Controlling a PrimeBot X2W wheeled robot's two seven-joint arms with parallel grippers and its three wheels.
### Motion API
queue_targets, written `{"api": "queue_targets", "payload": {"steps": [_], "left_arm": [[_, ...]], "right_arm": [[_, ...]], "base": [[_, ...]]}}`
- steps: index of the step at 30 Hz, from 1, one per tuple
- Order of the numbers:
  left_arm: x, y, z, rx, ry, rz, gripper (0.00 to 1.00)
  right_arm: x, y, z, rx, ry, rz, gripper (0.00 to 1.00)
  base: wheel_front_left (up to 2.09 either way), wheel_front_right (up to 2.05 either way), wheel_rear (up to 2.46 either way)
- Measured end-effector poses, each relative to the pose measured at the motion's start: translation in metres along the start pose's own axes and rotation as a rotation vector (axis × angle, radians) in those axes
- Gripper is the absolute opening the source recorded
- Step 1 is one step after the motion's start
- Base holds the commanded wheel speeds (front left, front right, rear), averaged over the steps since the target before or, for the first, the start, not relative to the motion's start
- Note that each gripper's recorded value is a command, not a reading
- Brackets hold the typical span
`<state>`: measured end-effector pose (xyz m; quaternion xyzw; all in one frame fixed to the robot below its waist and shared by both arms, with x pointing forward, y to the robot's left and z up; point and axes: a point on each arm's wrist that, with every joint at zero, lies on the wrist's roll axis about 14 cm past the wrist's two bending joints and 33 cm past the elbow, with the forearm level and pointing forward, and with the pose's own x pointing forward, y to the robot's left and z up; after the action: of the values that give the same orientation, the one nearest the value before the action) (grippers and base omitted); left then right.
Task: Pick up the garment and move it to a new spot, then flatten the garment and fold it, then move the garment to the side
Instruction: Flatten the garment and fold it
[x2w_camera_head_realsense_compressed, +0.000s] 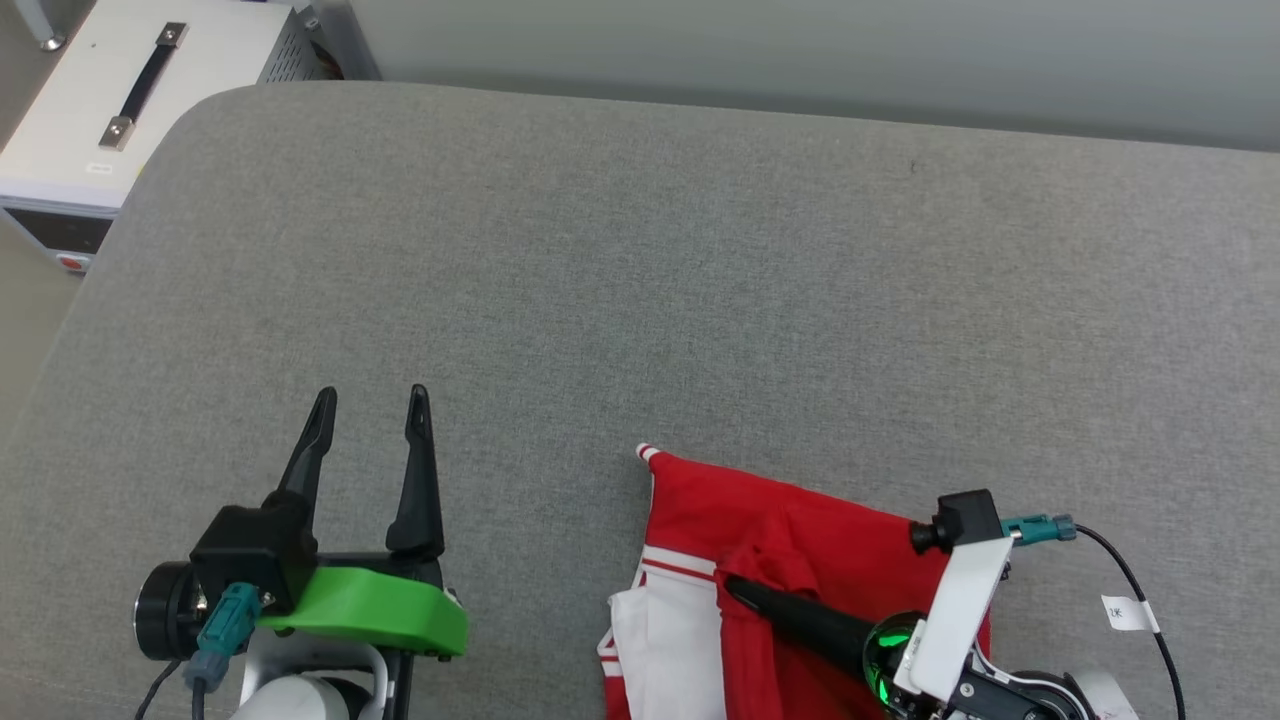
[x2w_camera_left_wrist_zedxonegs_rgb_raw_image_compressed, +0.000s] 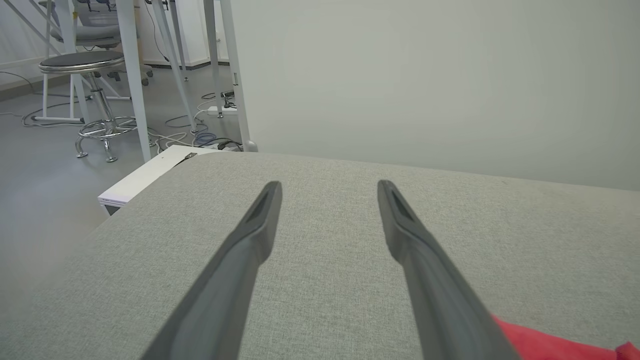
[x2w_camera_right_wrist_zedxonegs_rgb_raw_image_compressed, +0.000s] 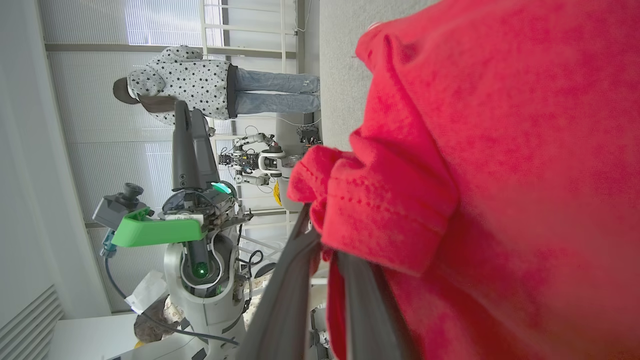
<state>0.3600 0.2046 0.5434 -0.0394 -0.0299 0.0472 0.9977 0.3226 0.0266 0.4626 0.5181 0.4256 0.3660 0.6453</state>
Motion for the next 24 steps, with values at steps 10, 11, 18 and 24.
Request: {"api": "queue_targets", "payload": {"steps": [10, 11, 18, 24], "left_arm": [[0.014, 0.003, -0.027, 0.001, 0.057, 0.022, 1.00], [0.015, 0.003, -0.029, 0.000, 0.064, 0.023, 1.00], [0.016, 0.003, -0.029, -0.001, 0.054, 0.026, 1.00], [0.014, 0.003, -0.023, 0.000, 0.034, 0.020, 1.00]], "right_arm": [[0.026, -0.028, -0.002, 0.008, 0.049, -0.063, 0.00], [0.028, -0.030, -0.003, 0.011, 0.053, -0.066, 0.10], [0.036, -0.029, -0.018, 0.012, 0.088, -0.063, 1.00], [0.029, -0.024, -0.014, -0.094, 0.062, -0.083, 1.00]], "base": [[0.00, 0.00, 0.00], [0.00, 0.00, 0.00], [0.00, 0.00, 0.00], [0.00, 0.00, 0.00]]}}
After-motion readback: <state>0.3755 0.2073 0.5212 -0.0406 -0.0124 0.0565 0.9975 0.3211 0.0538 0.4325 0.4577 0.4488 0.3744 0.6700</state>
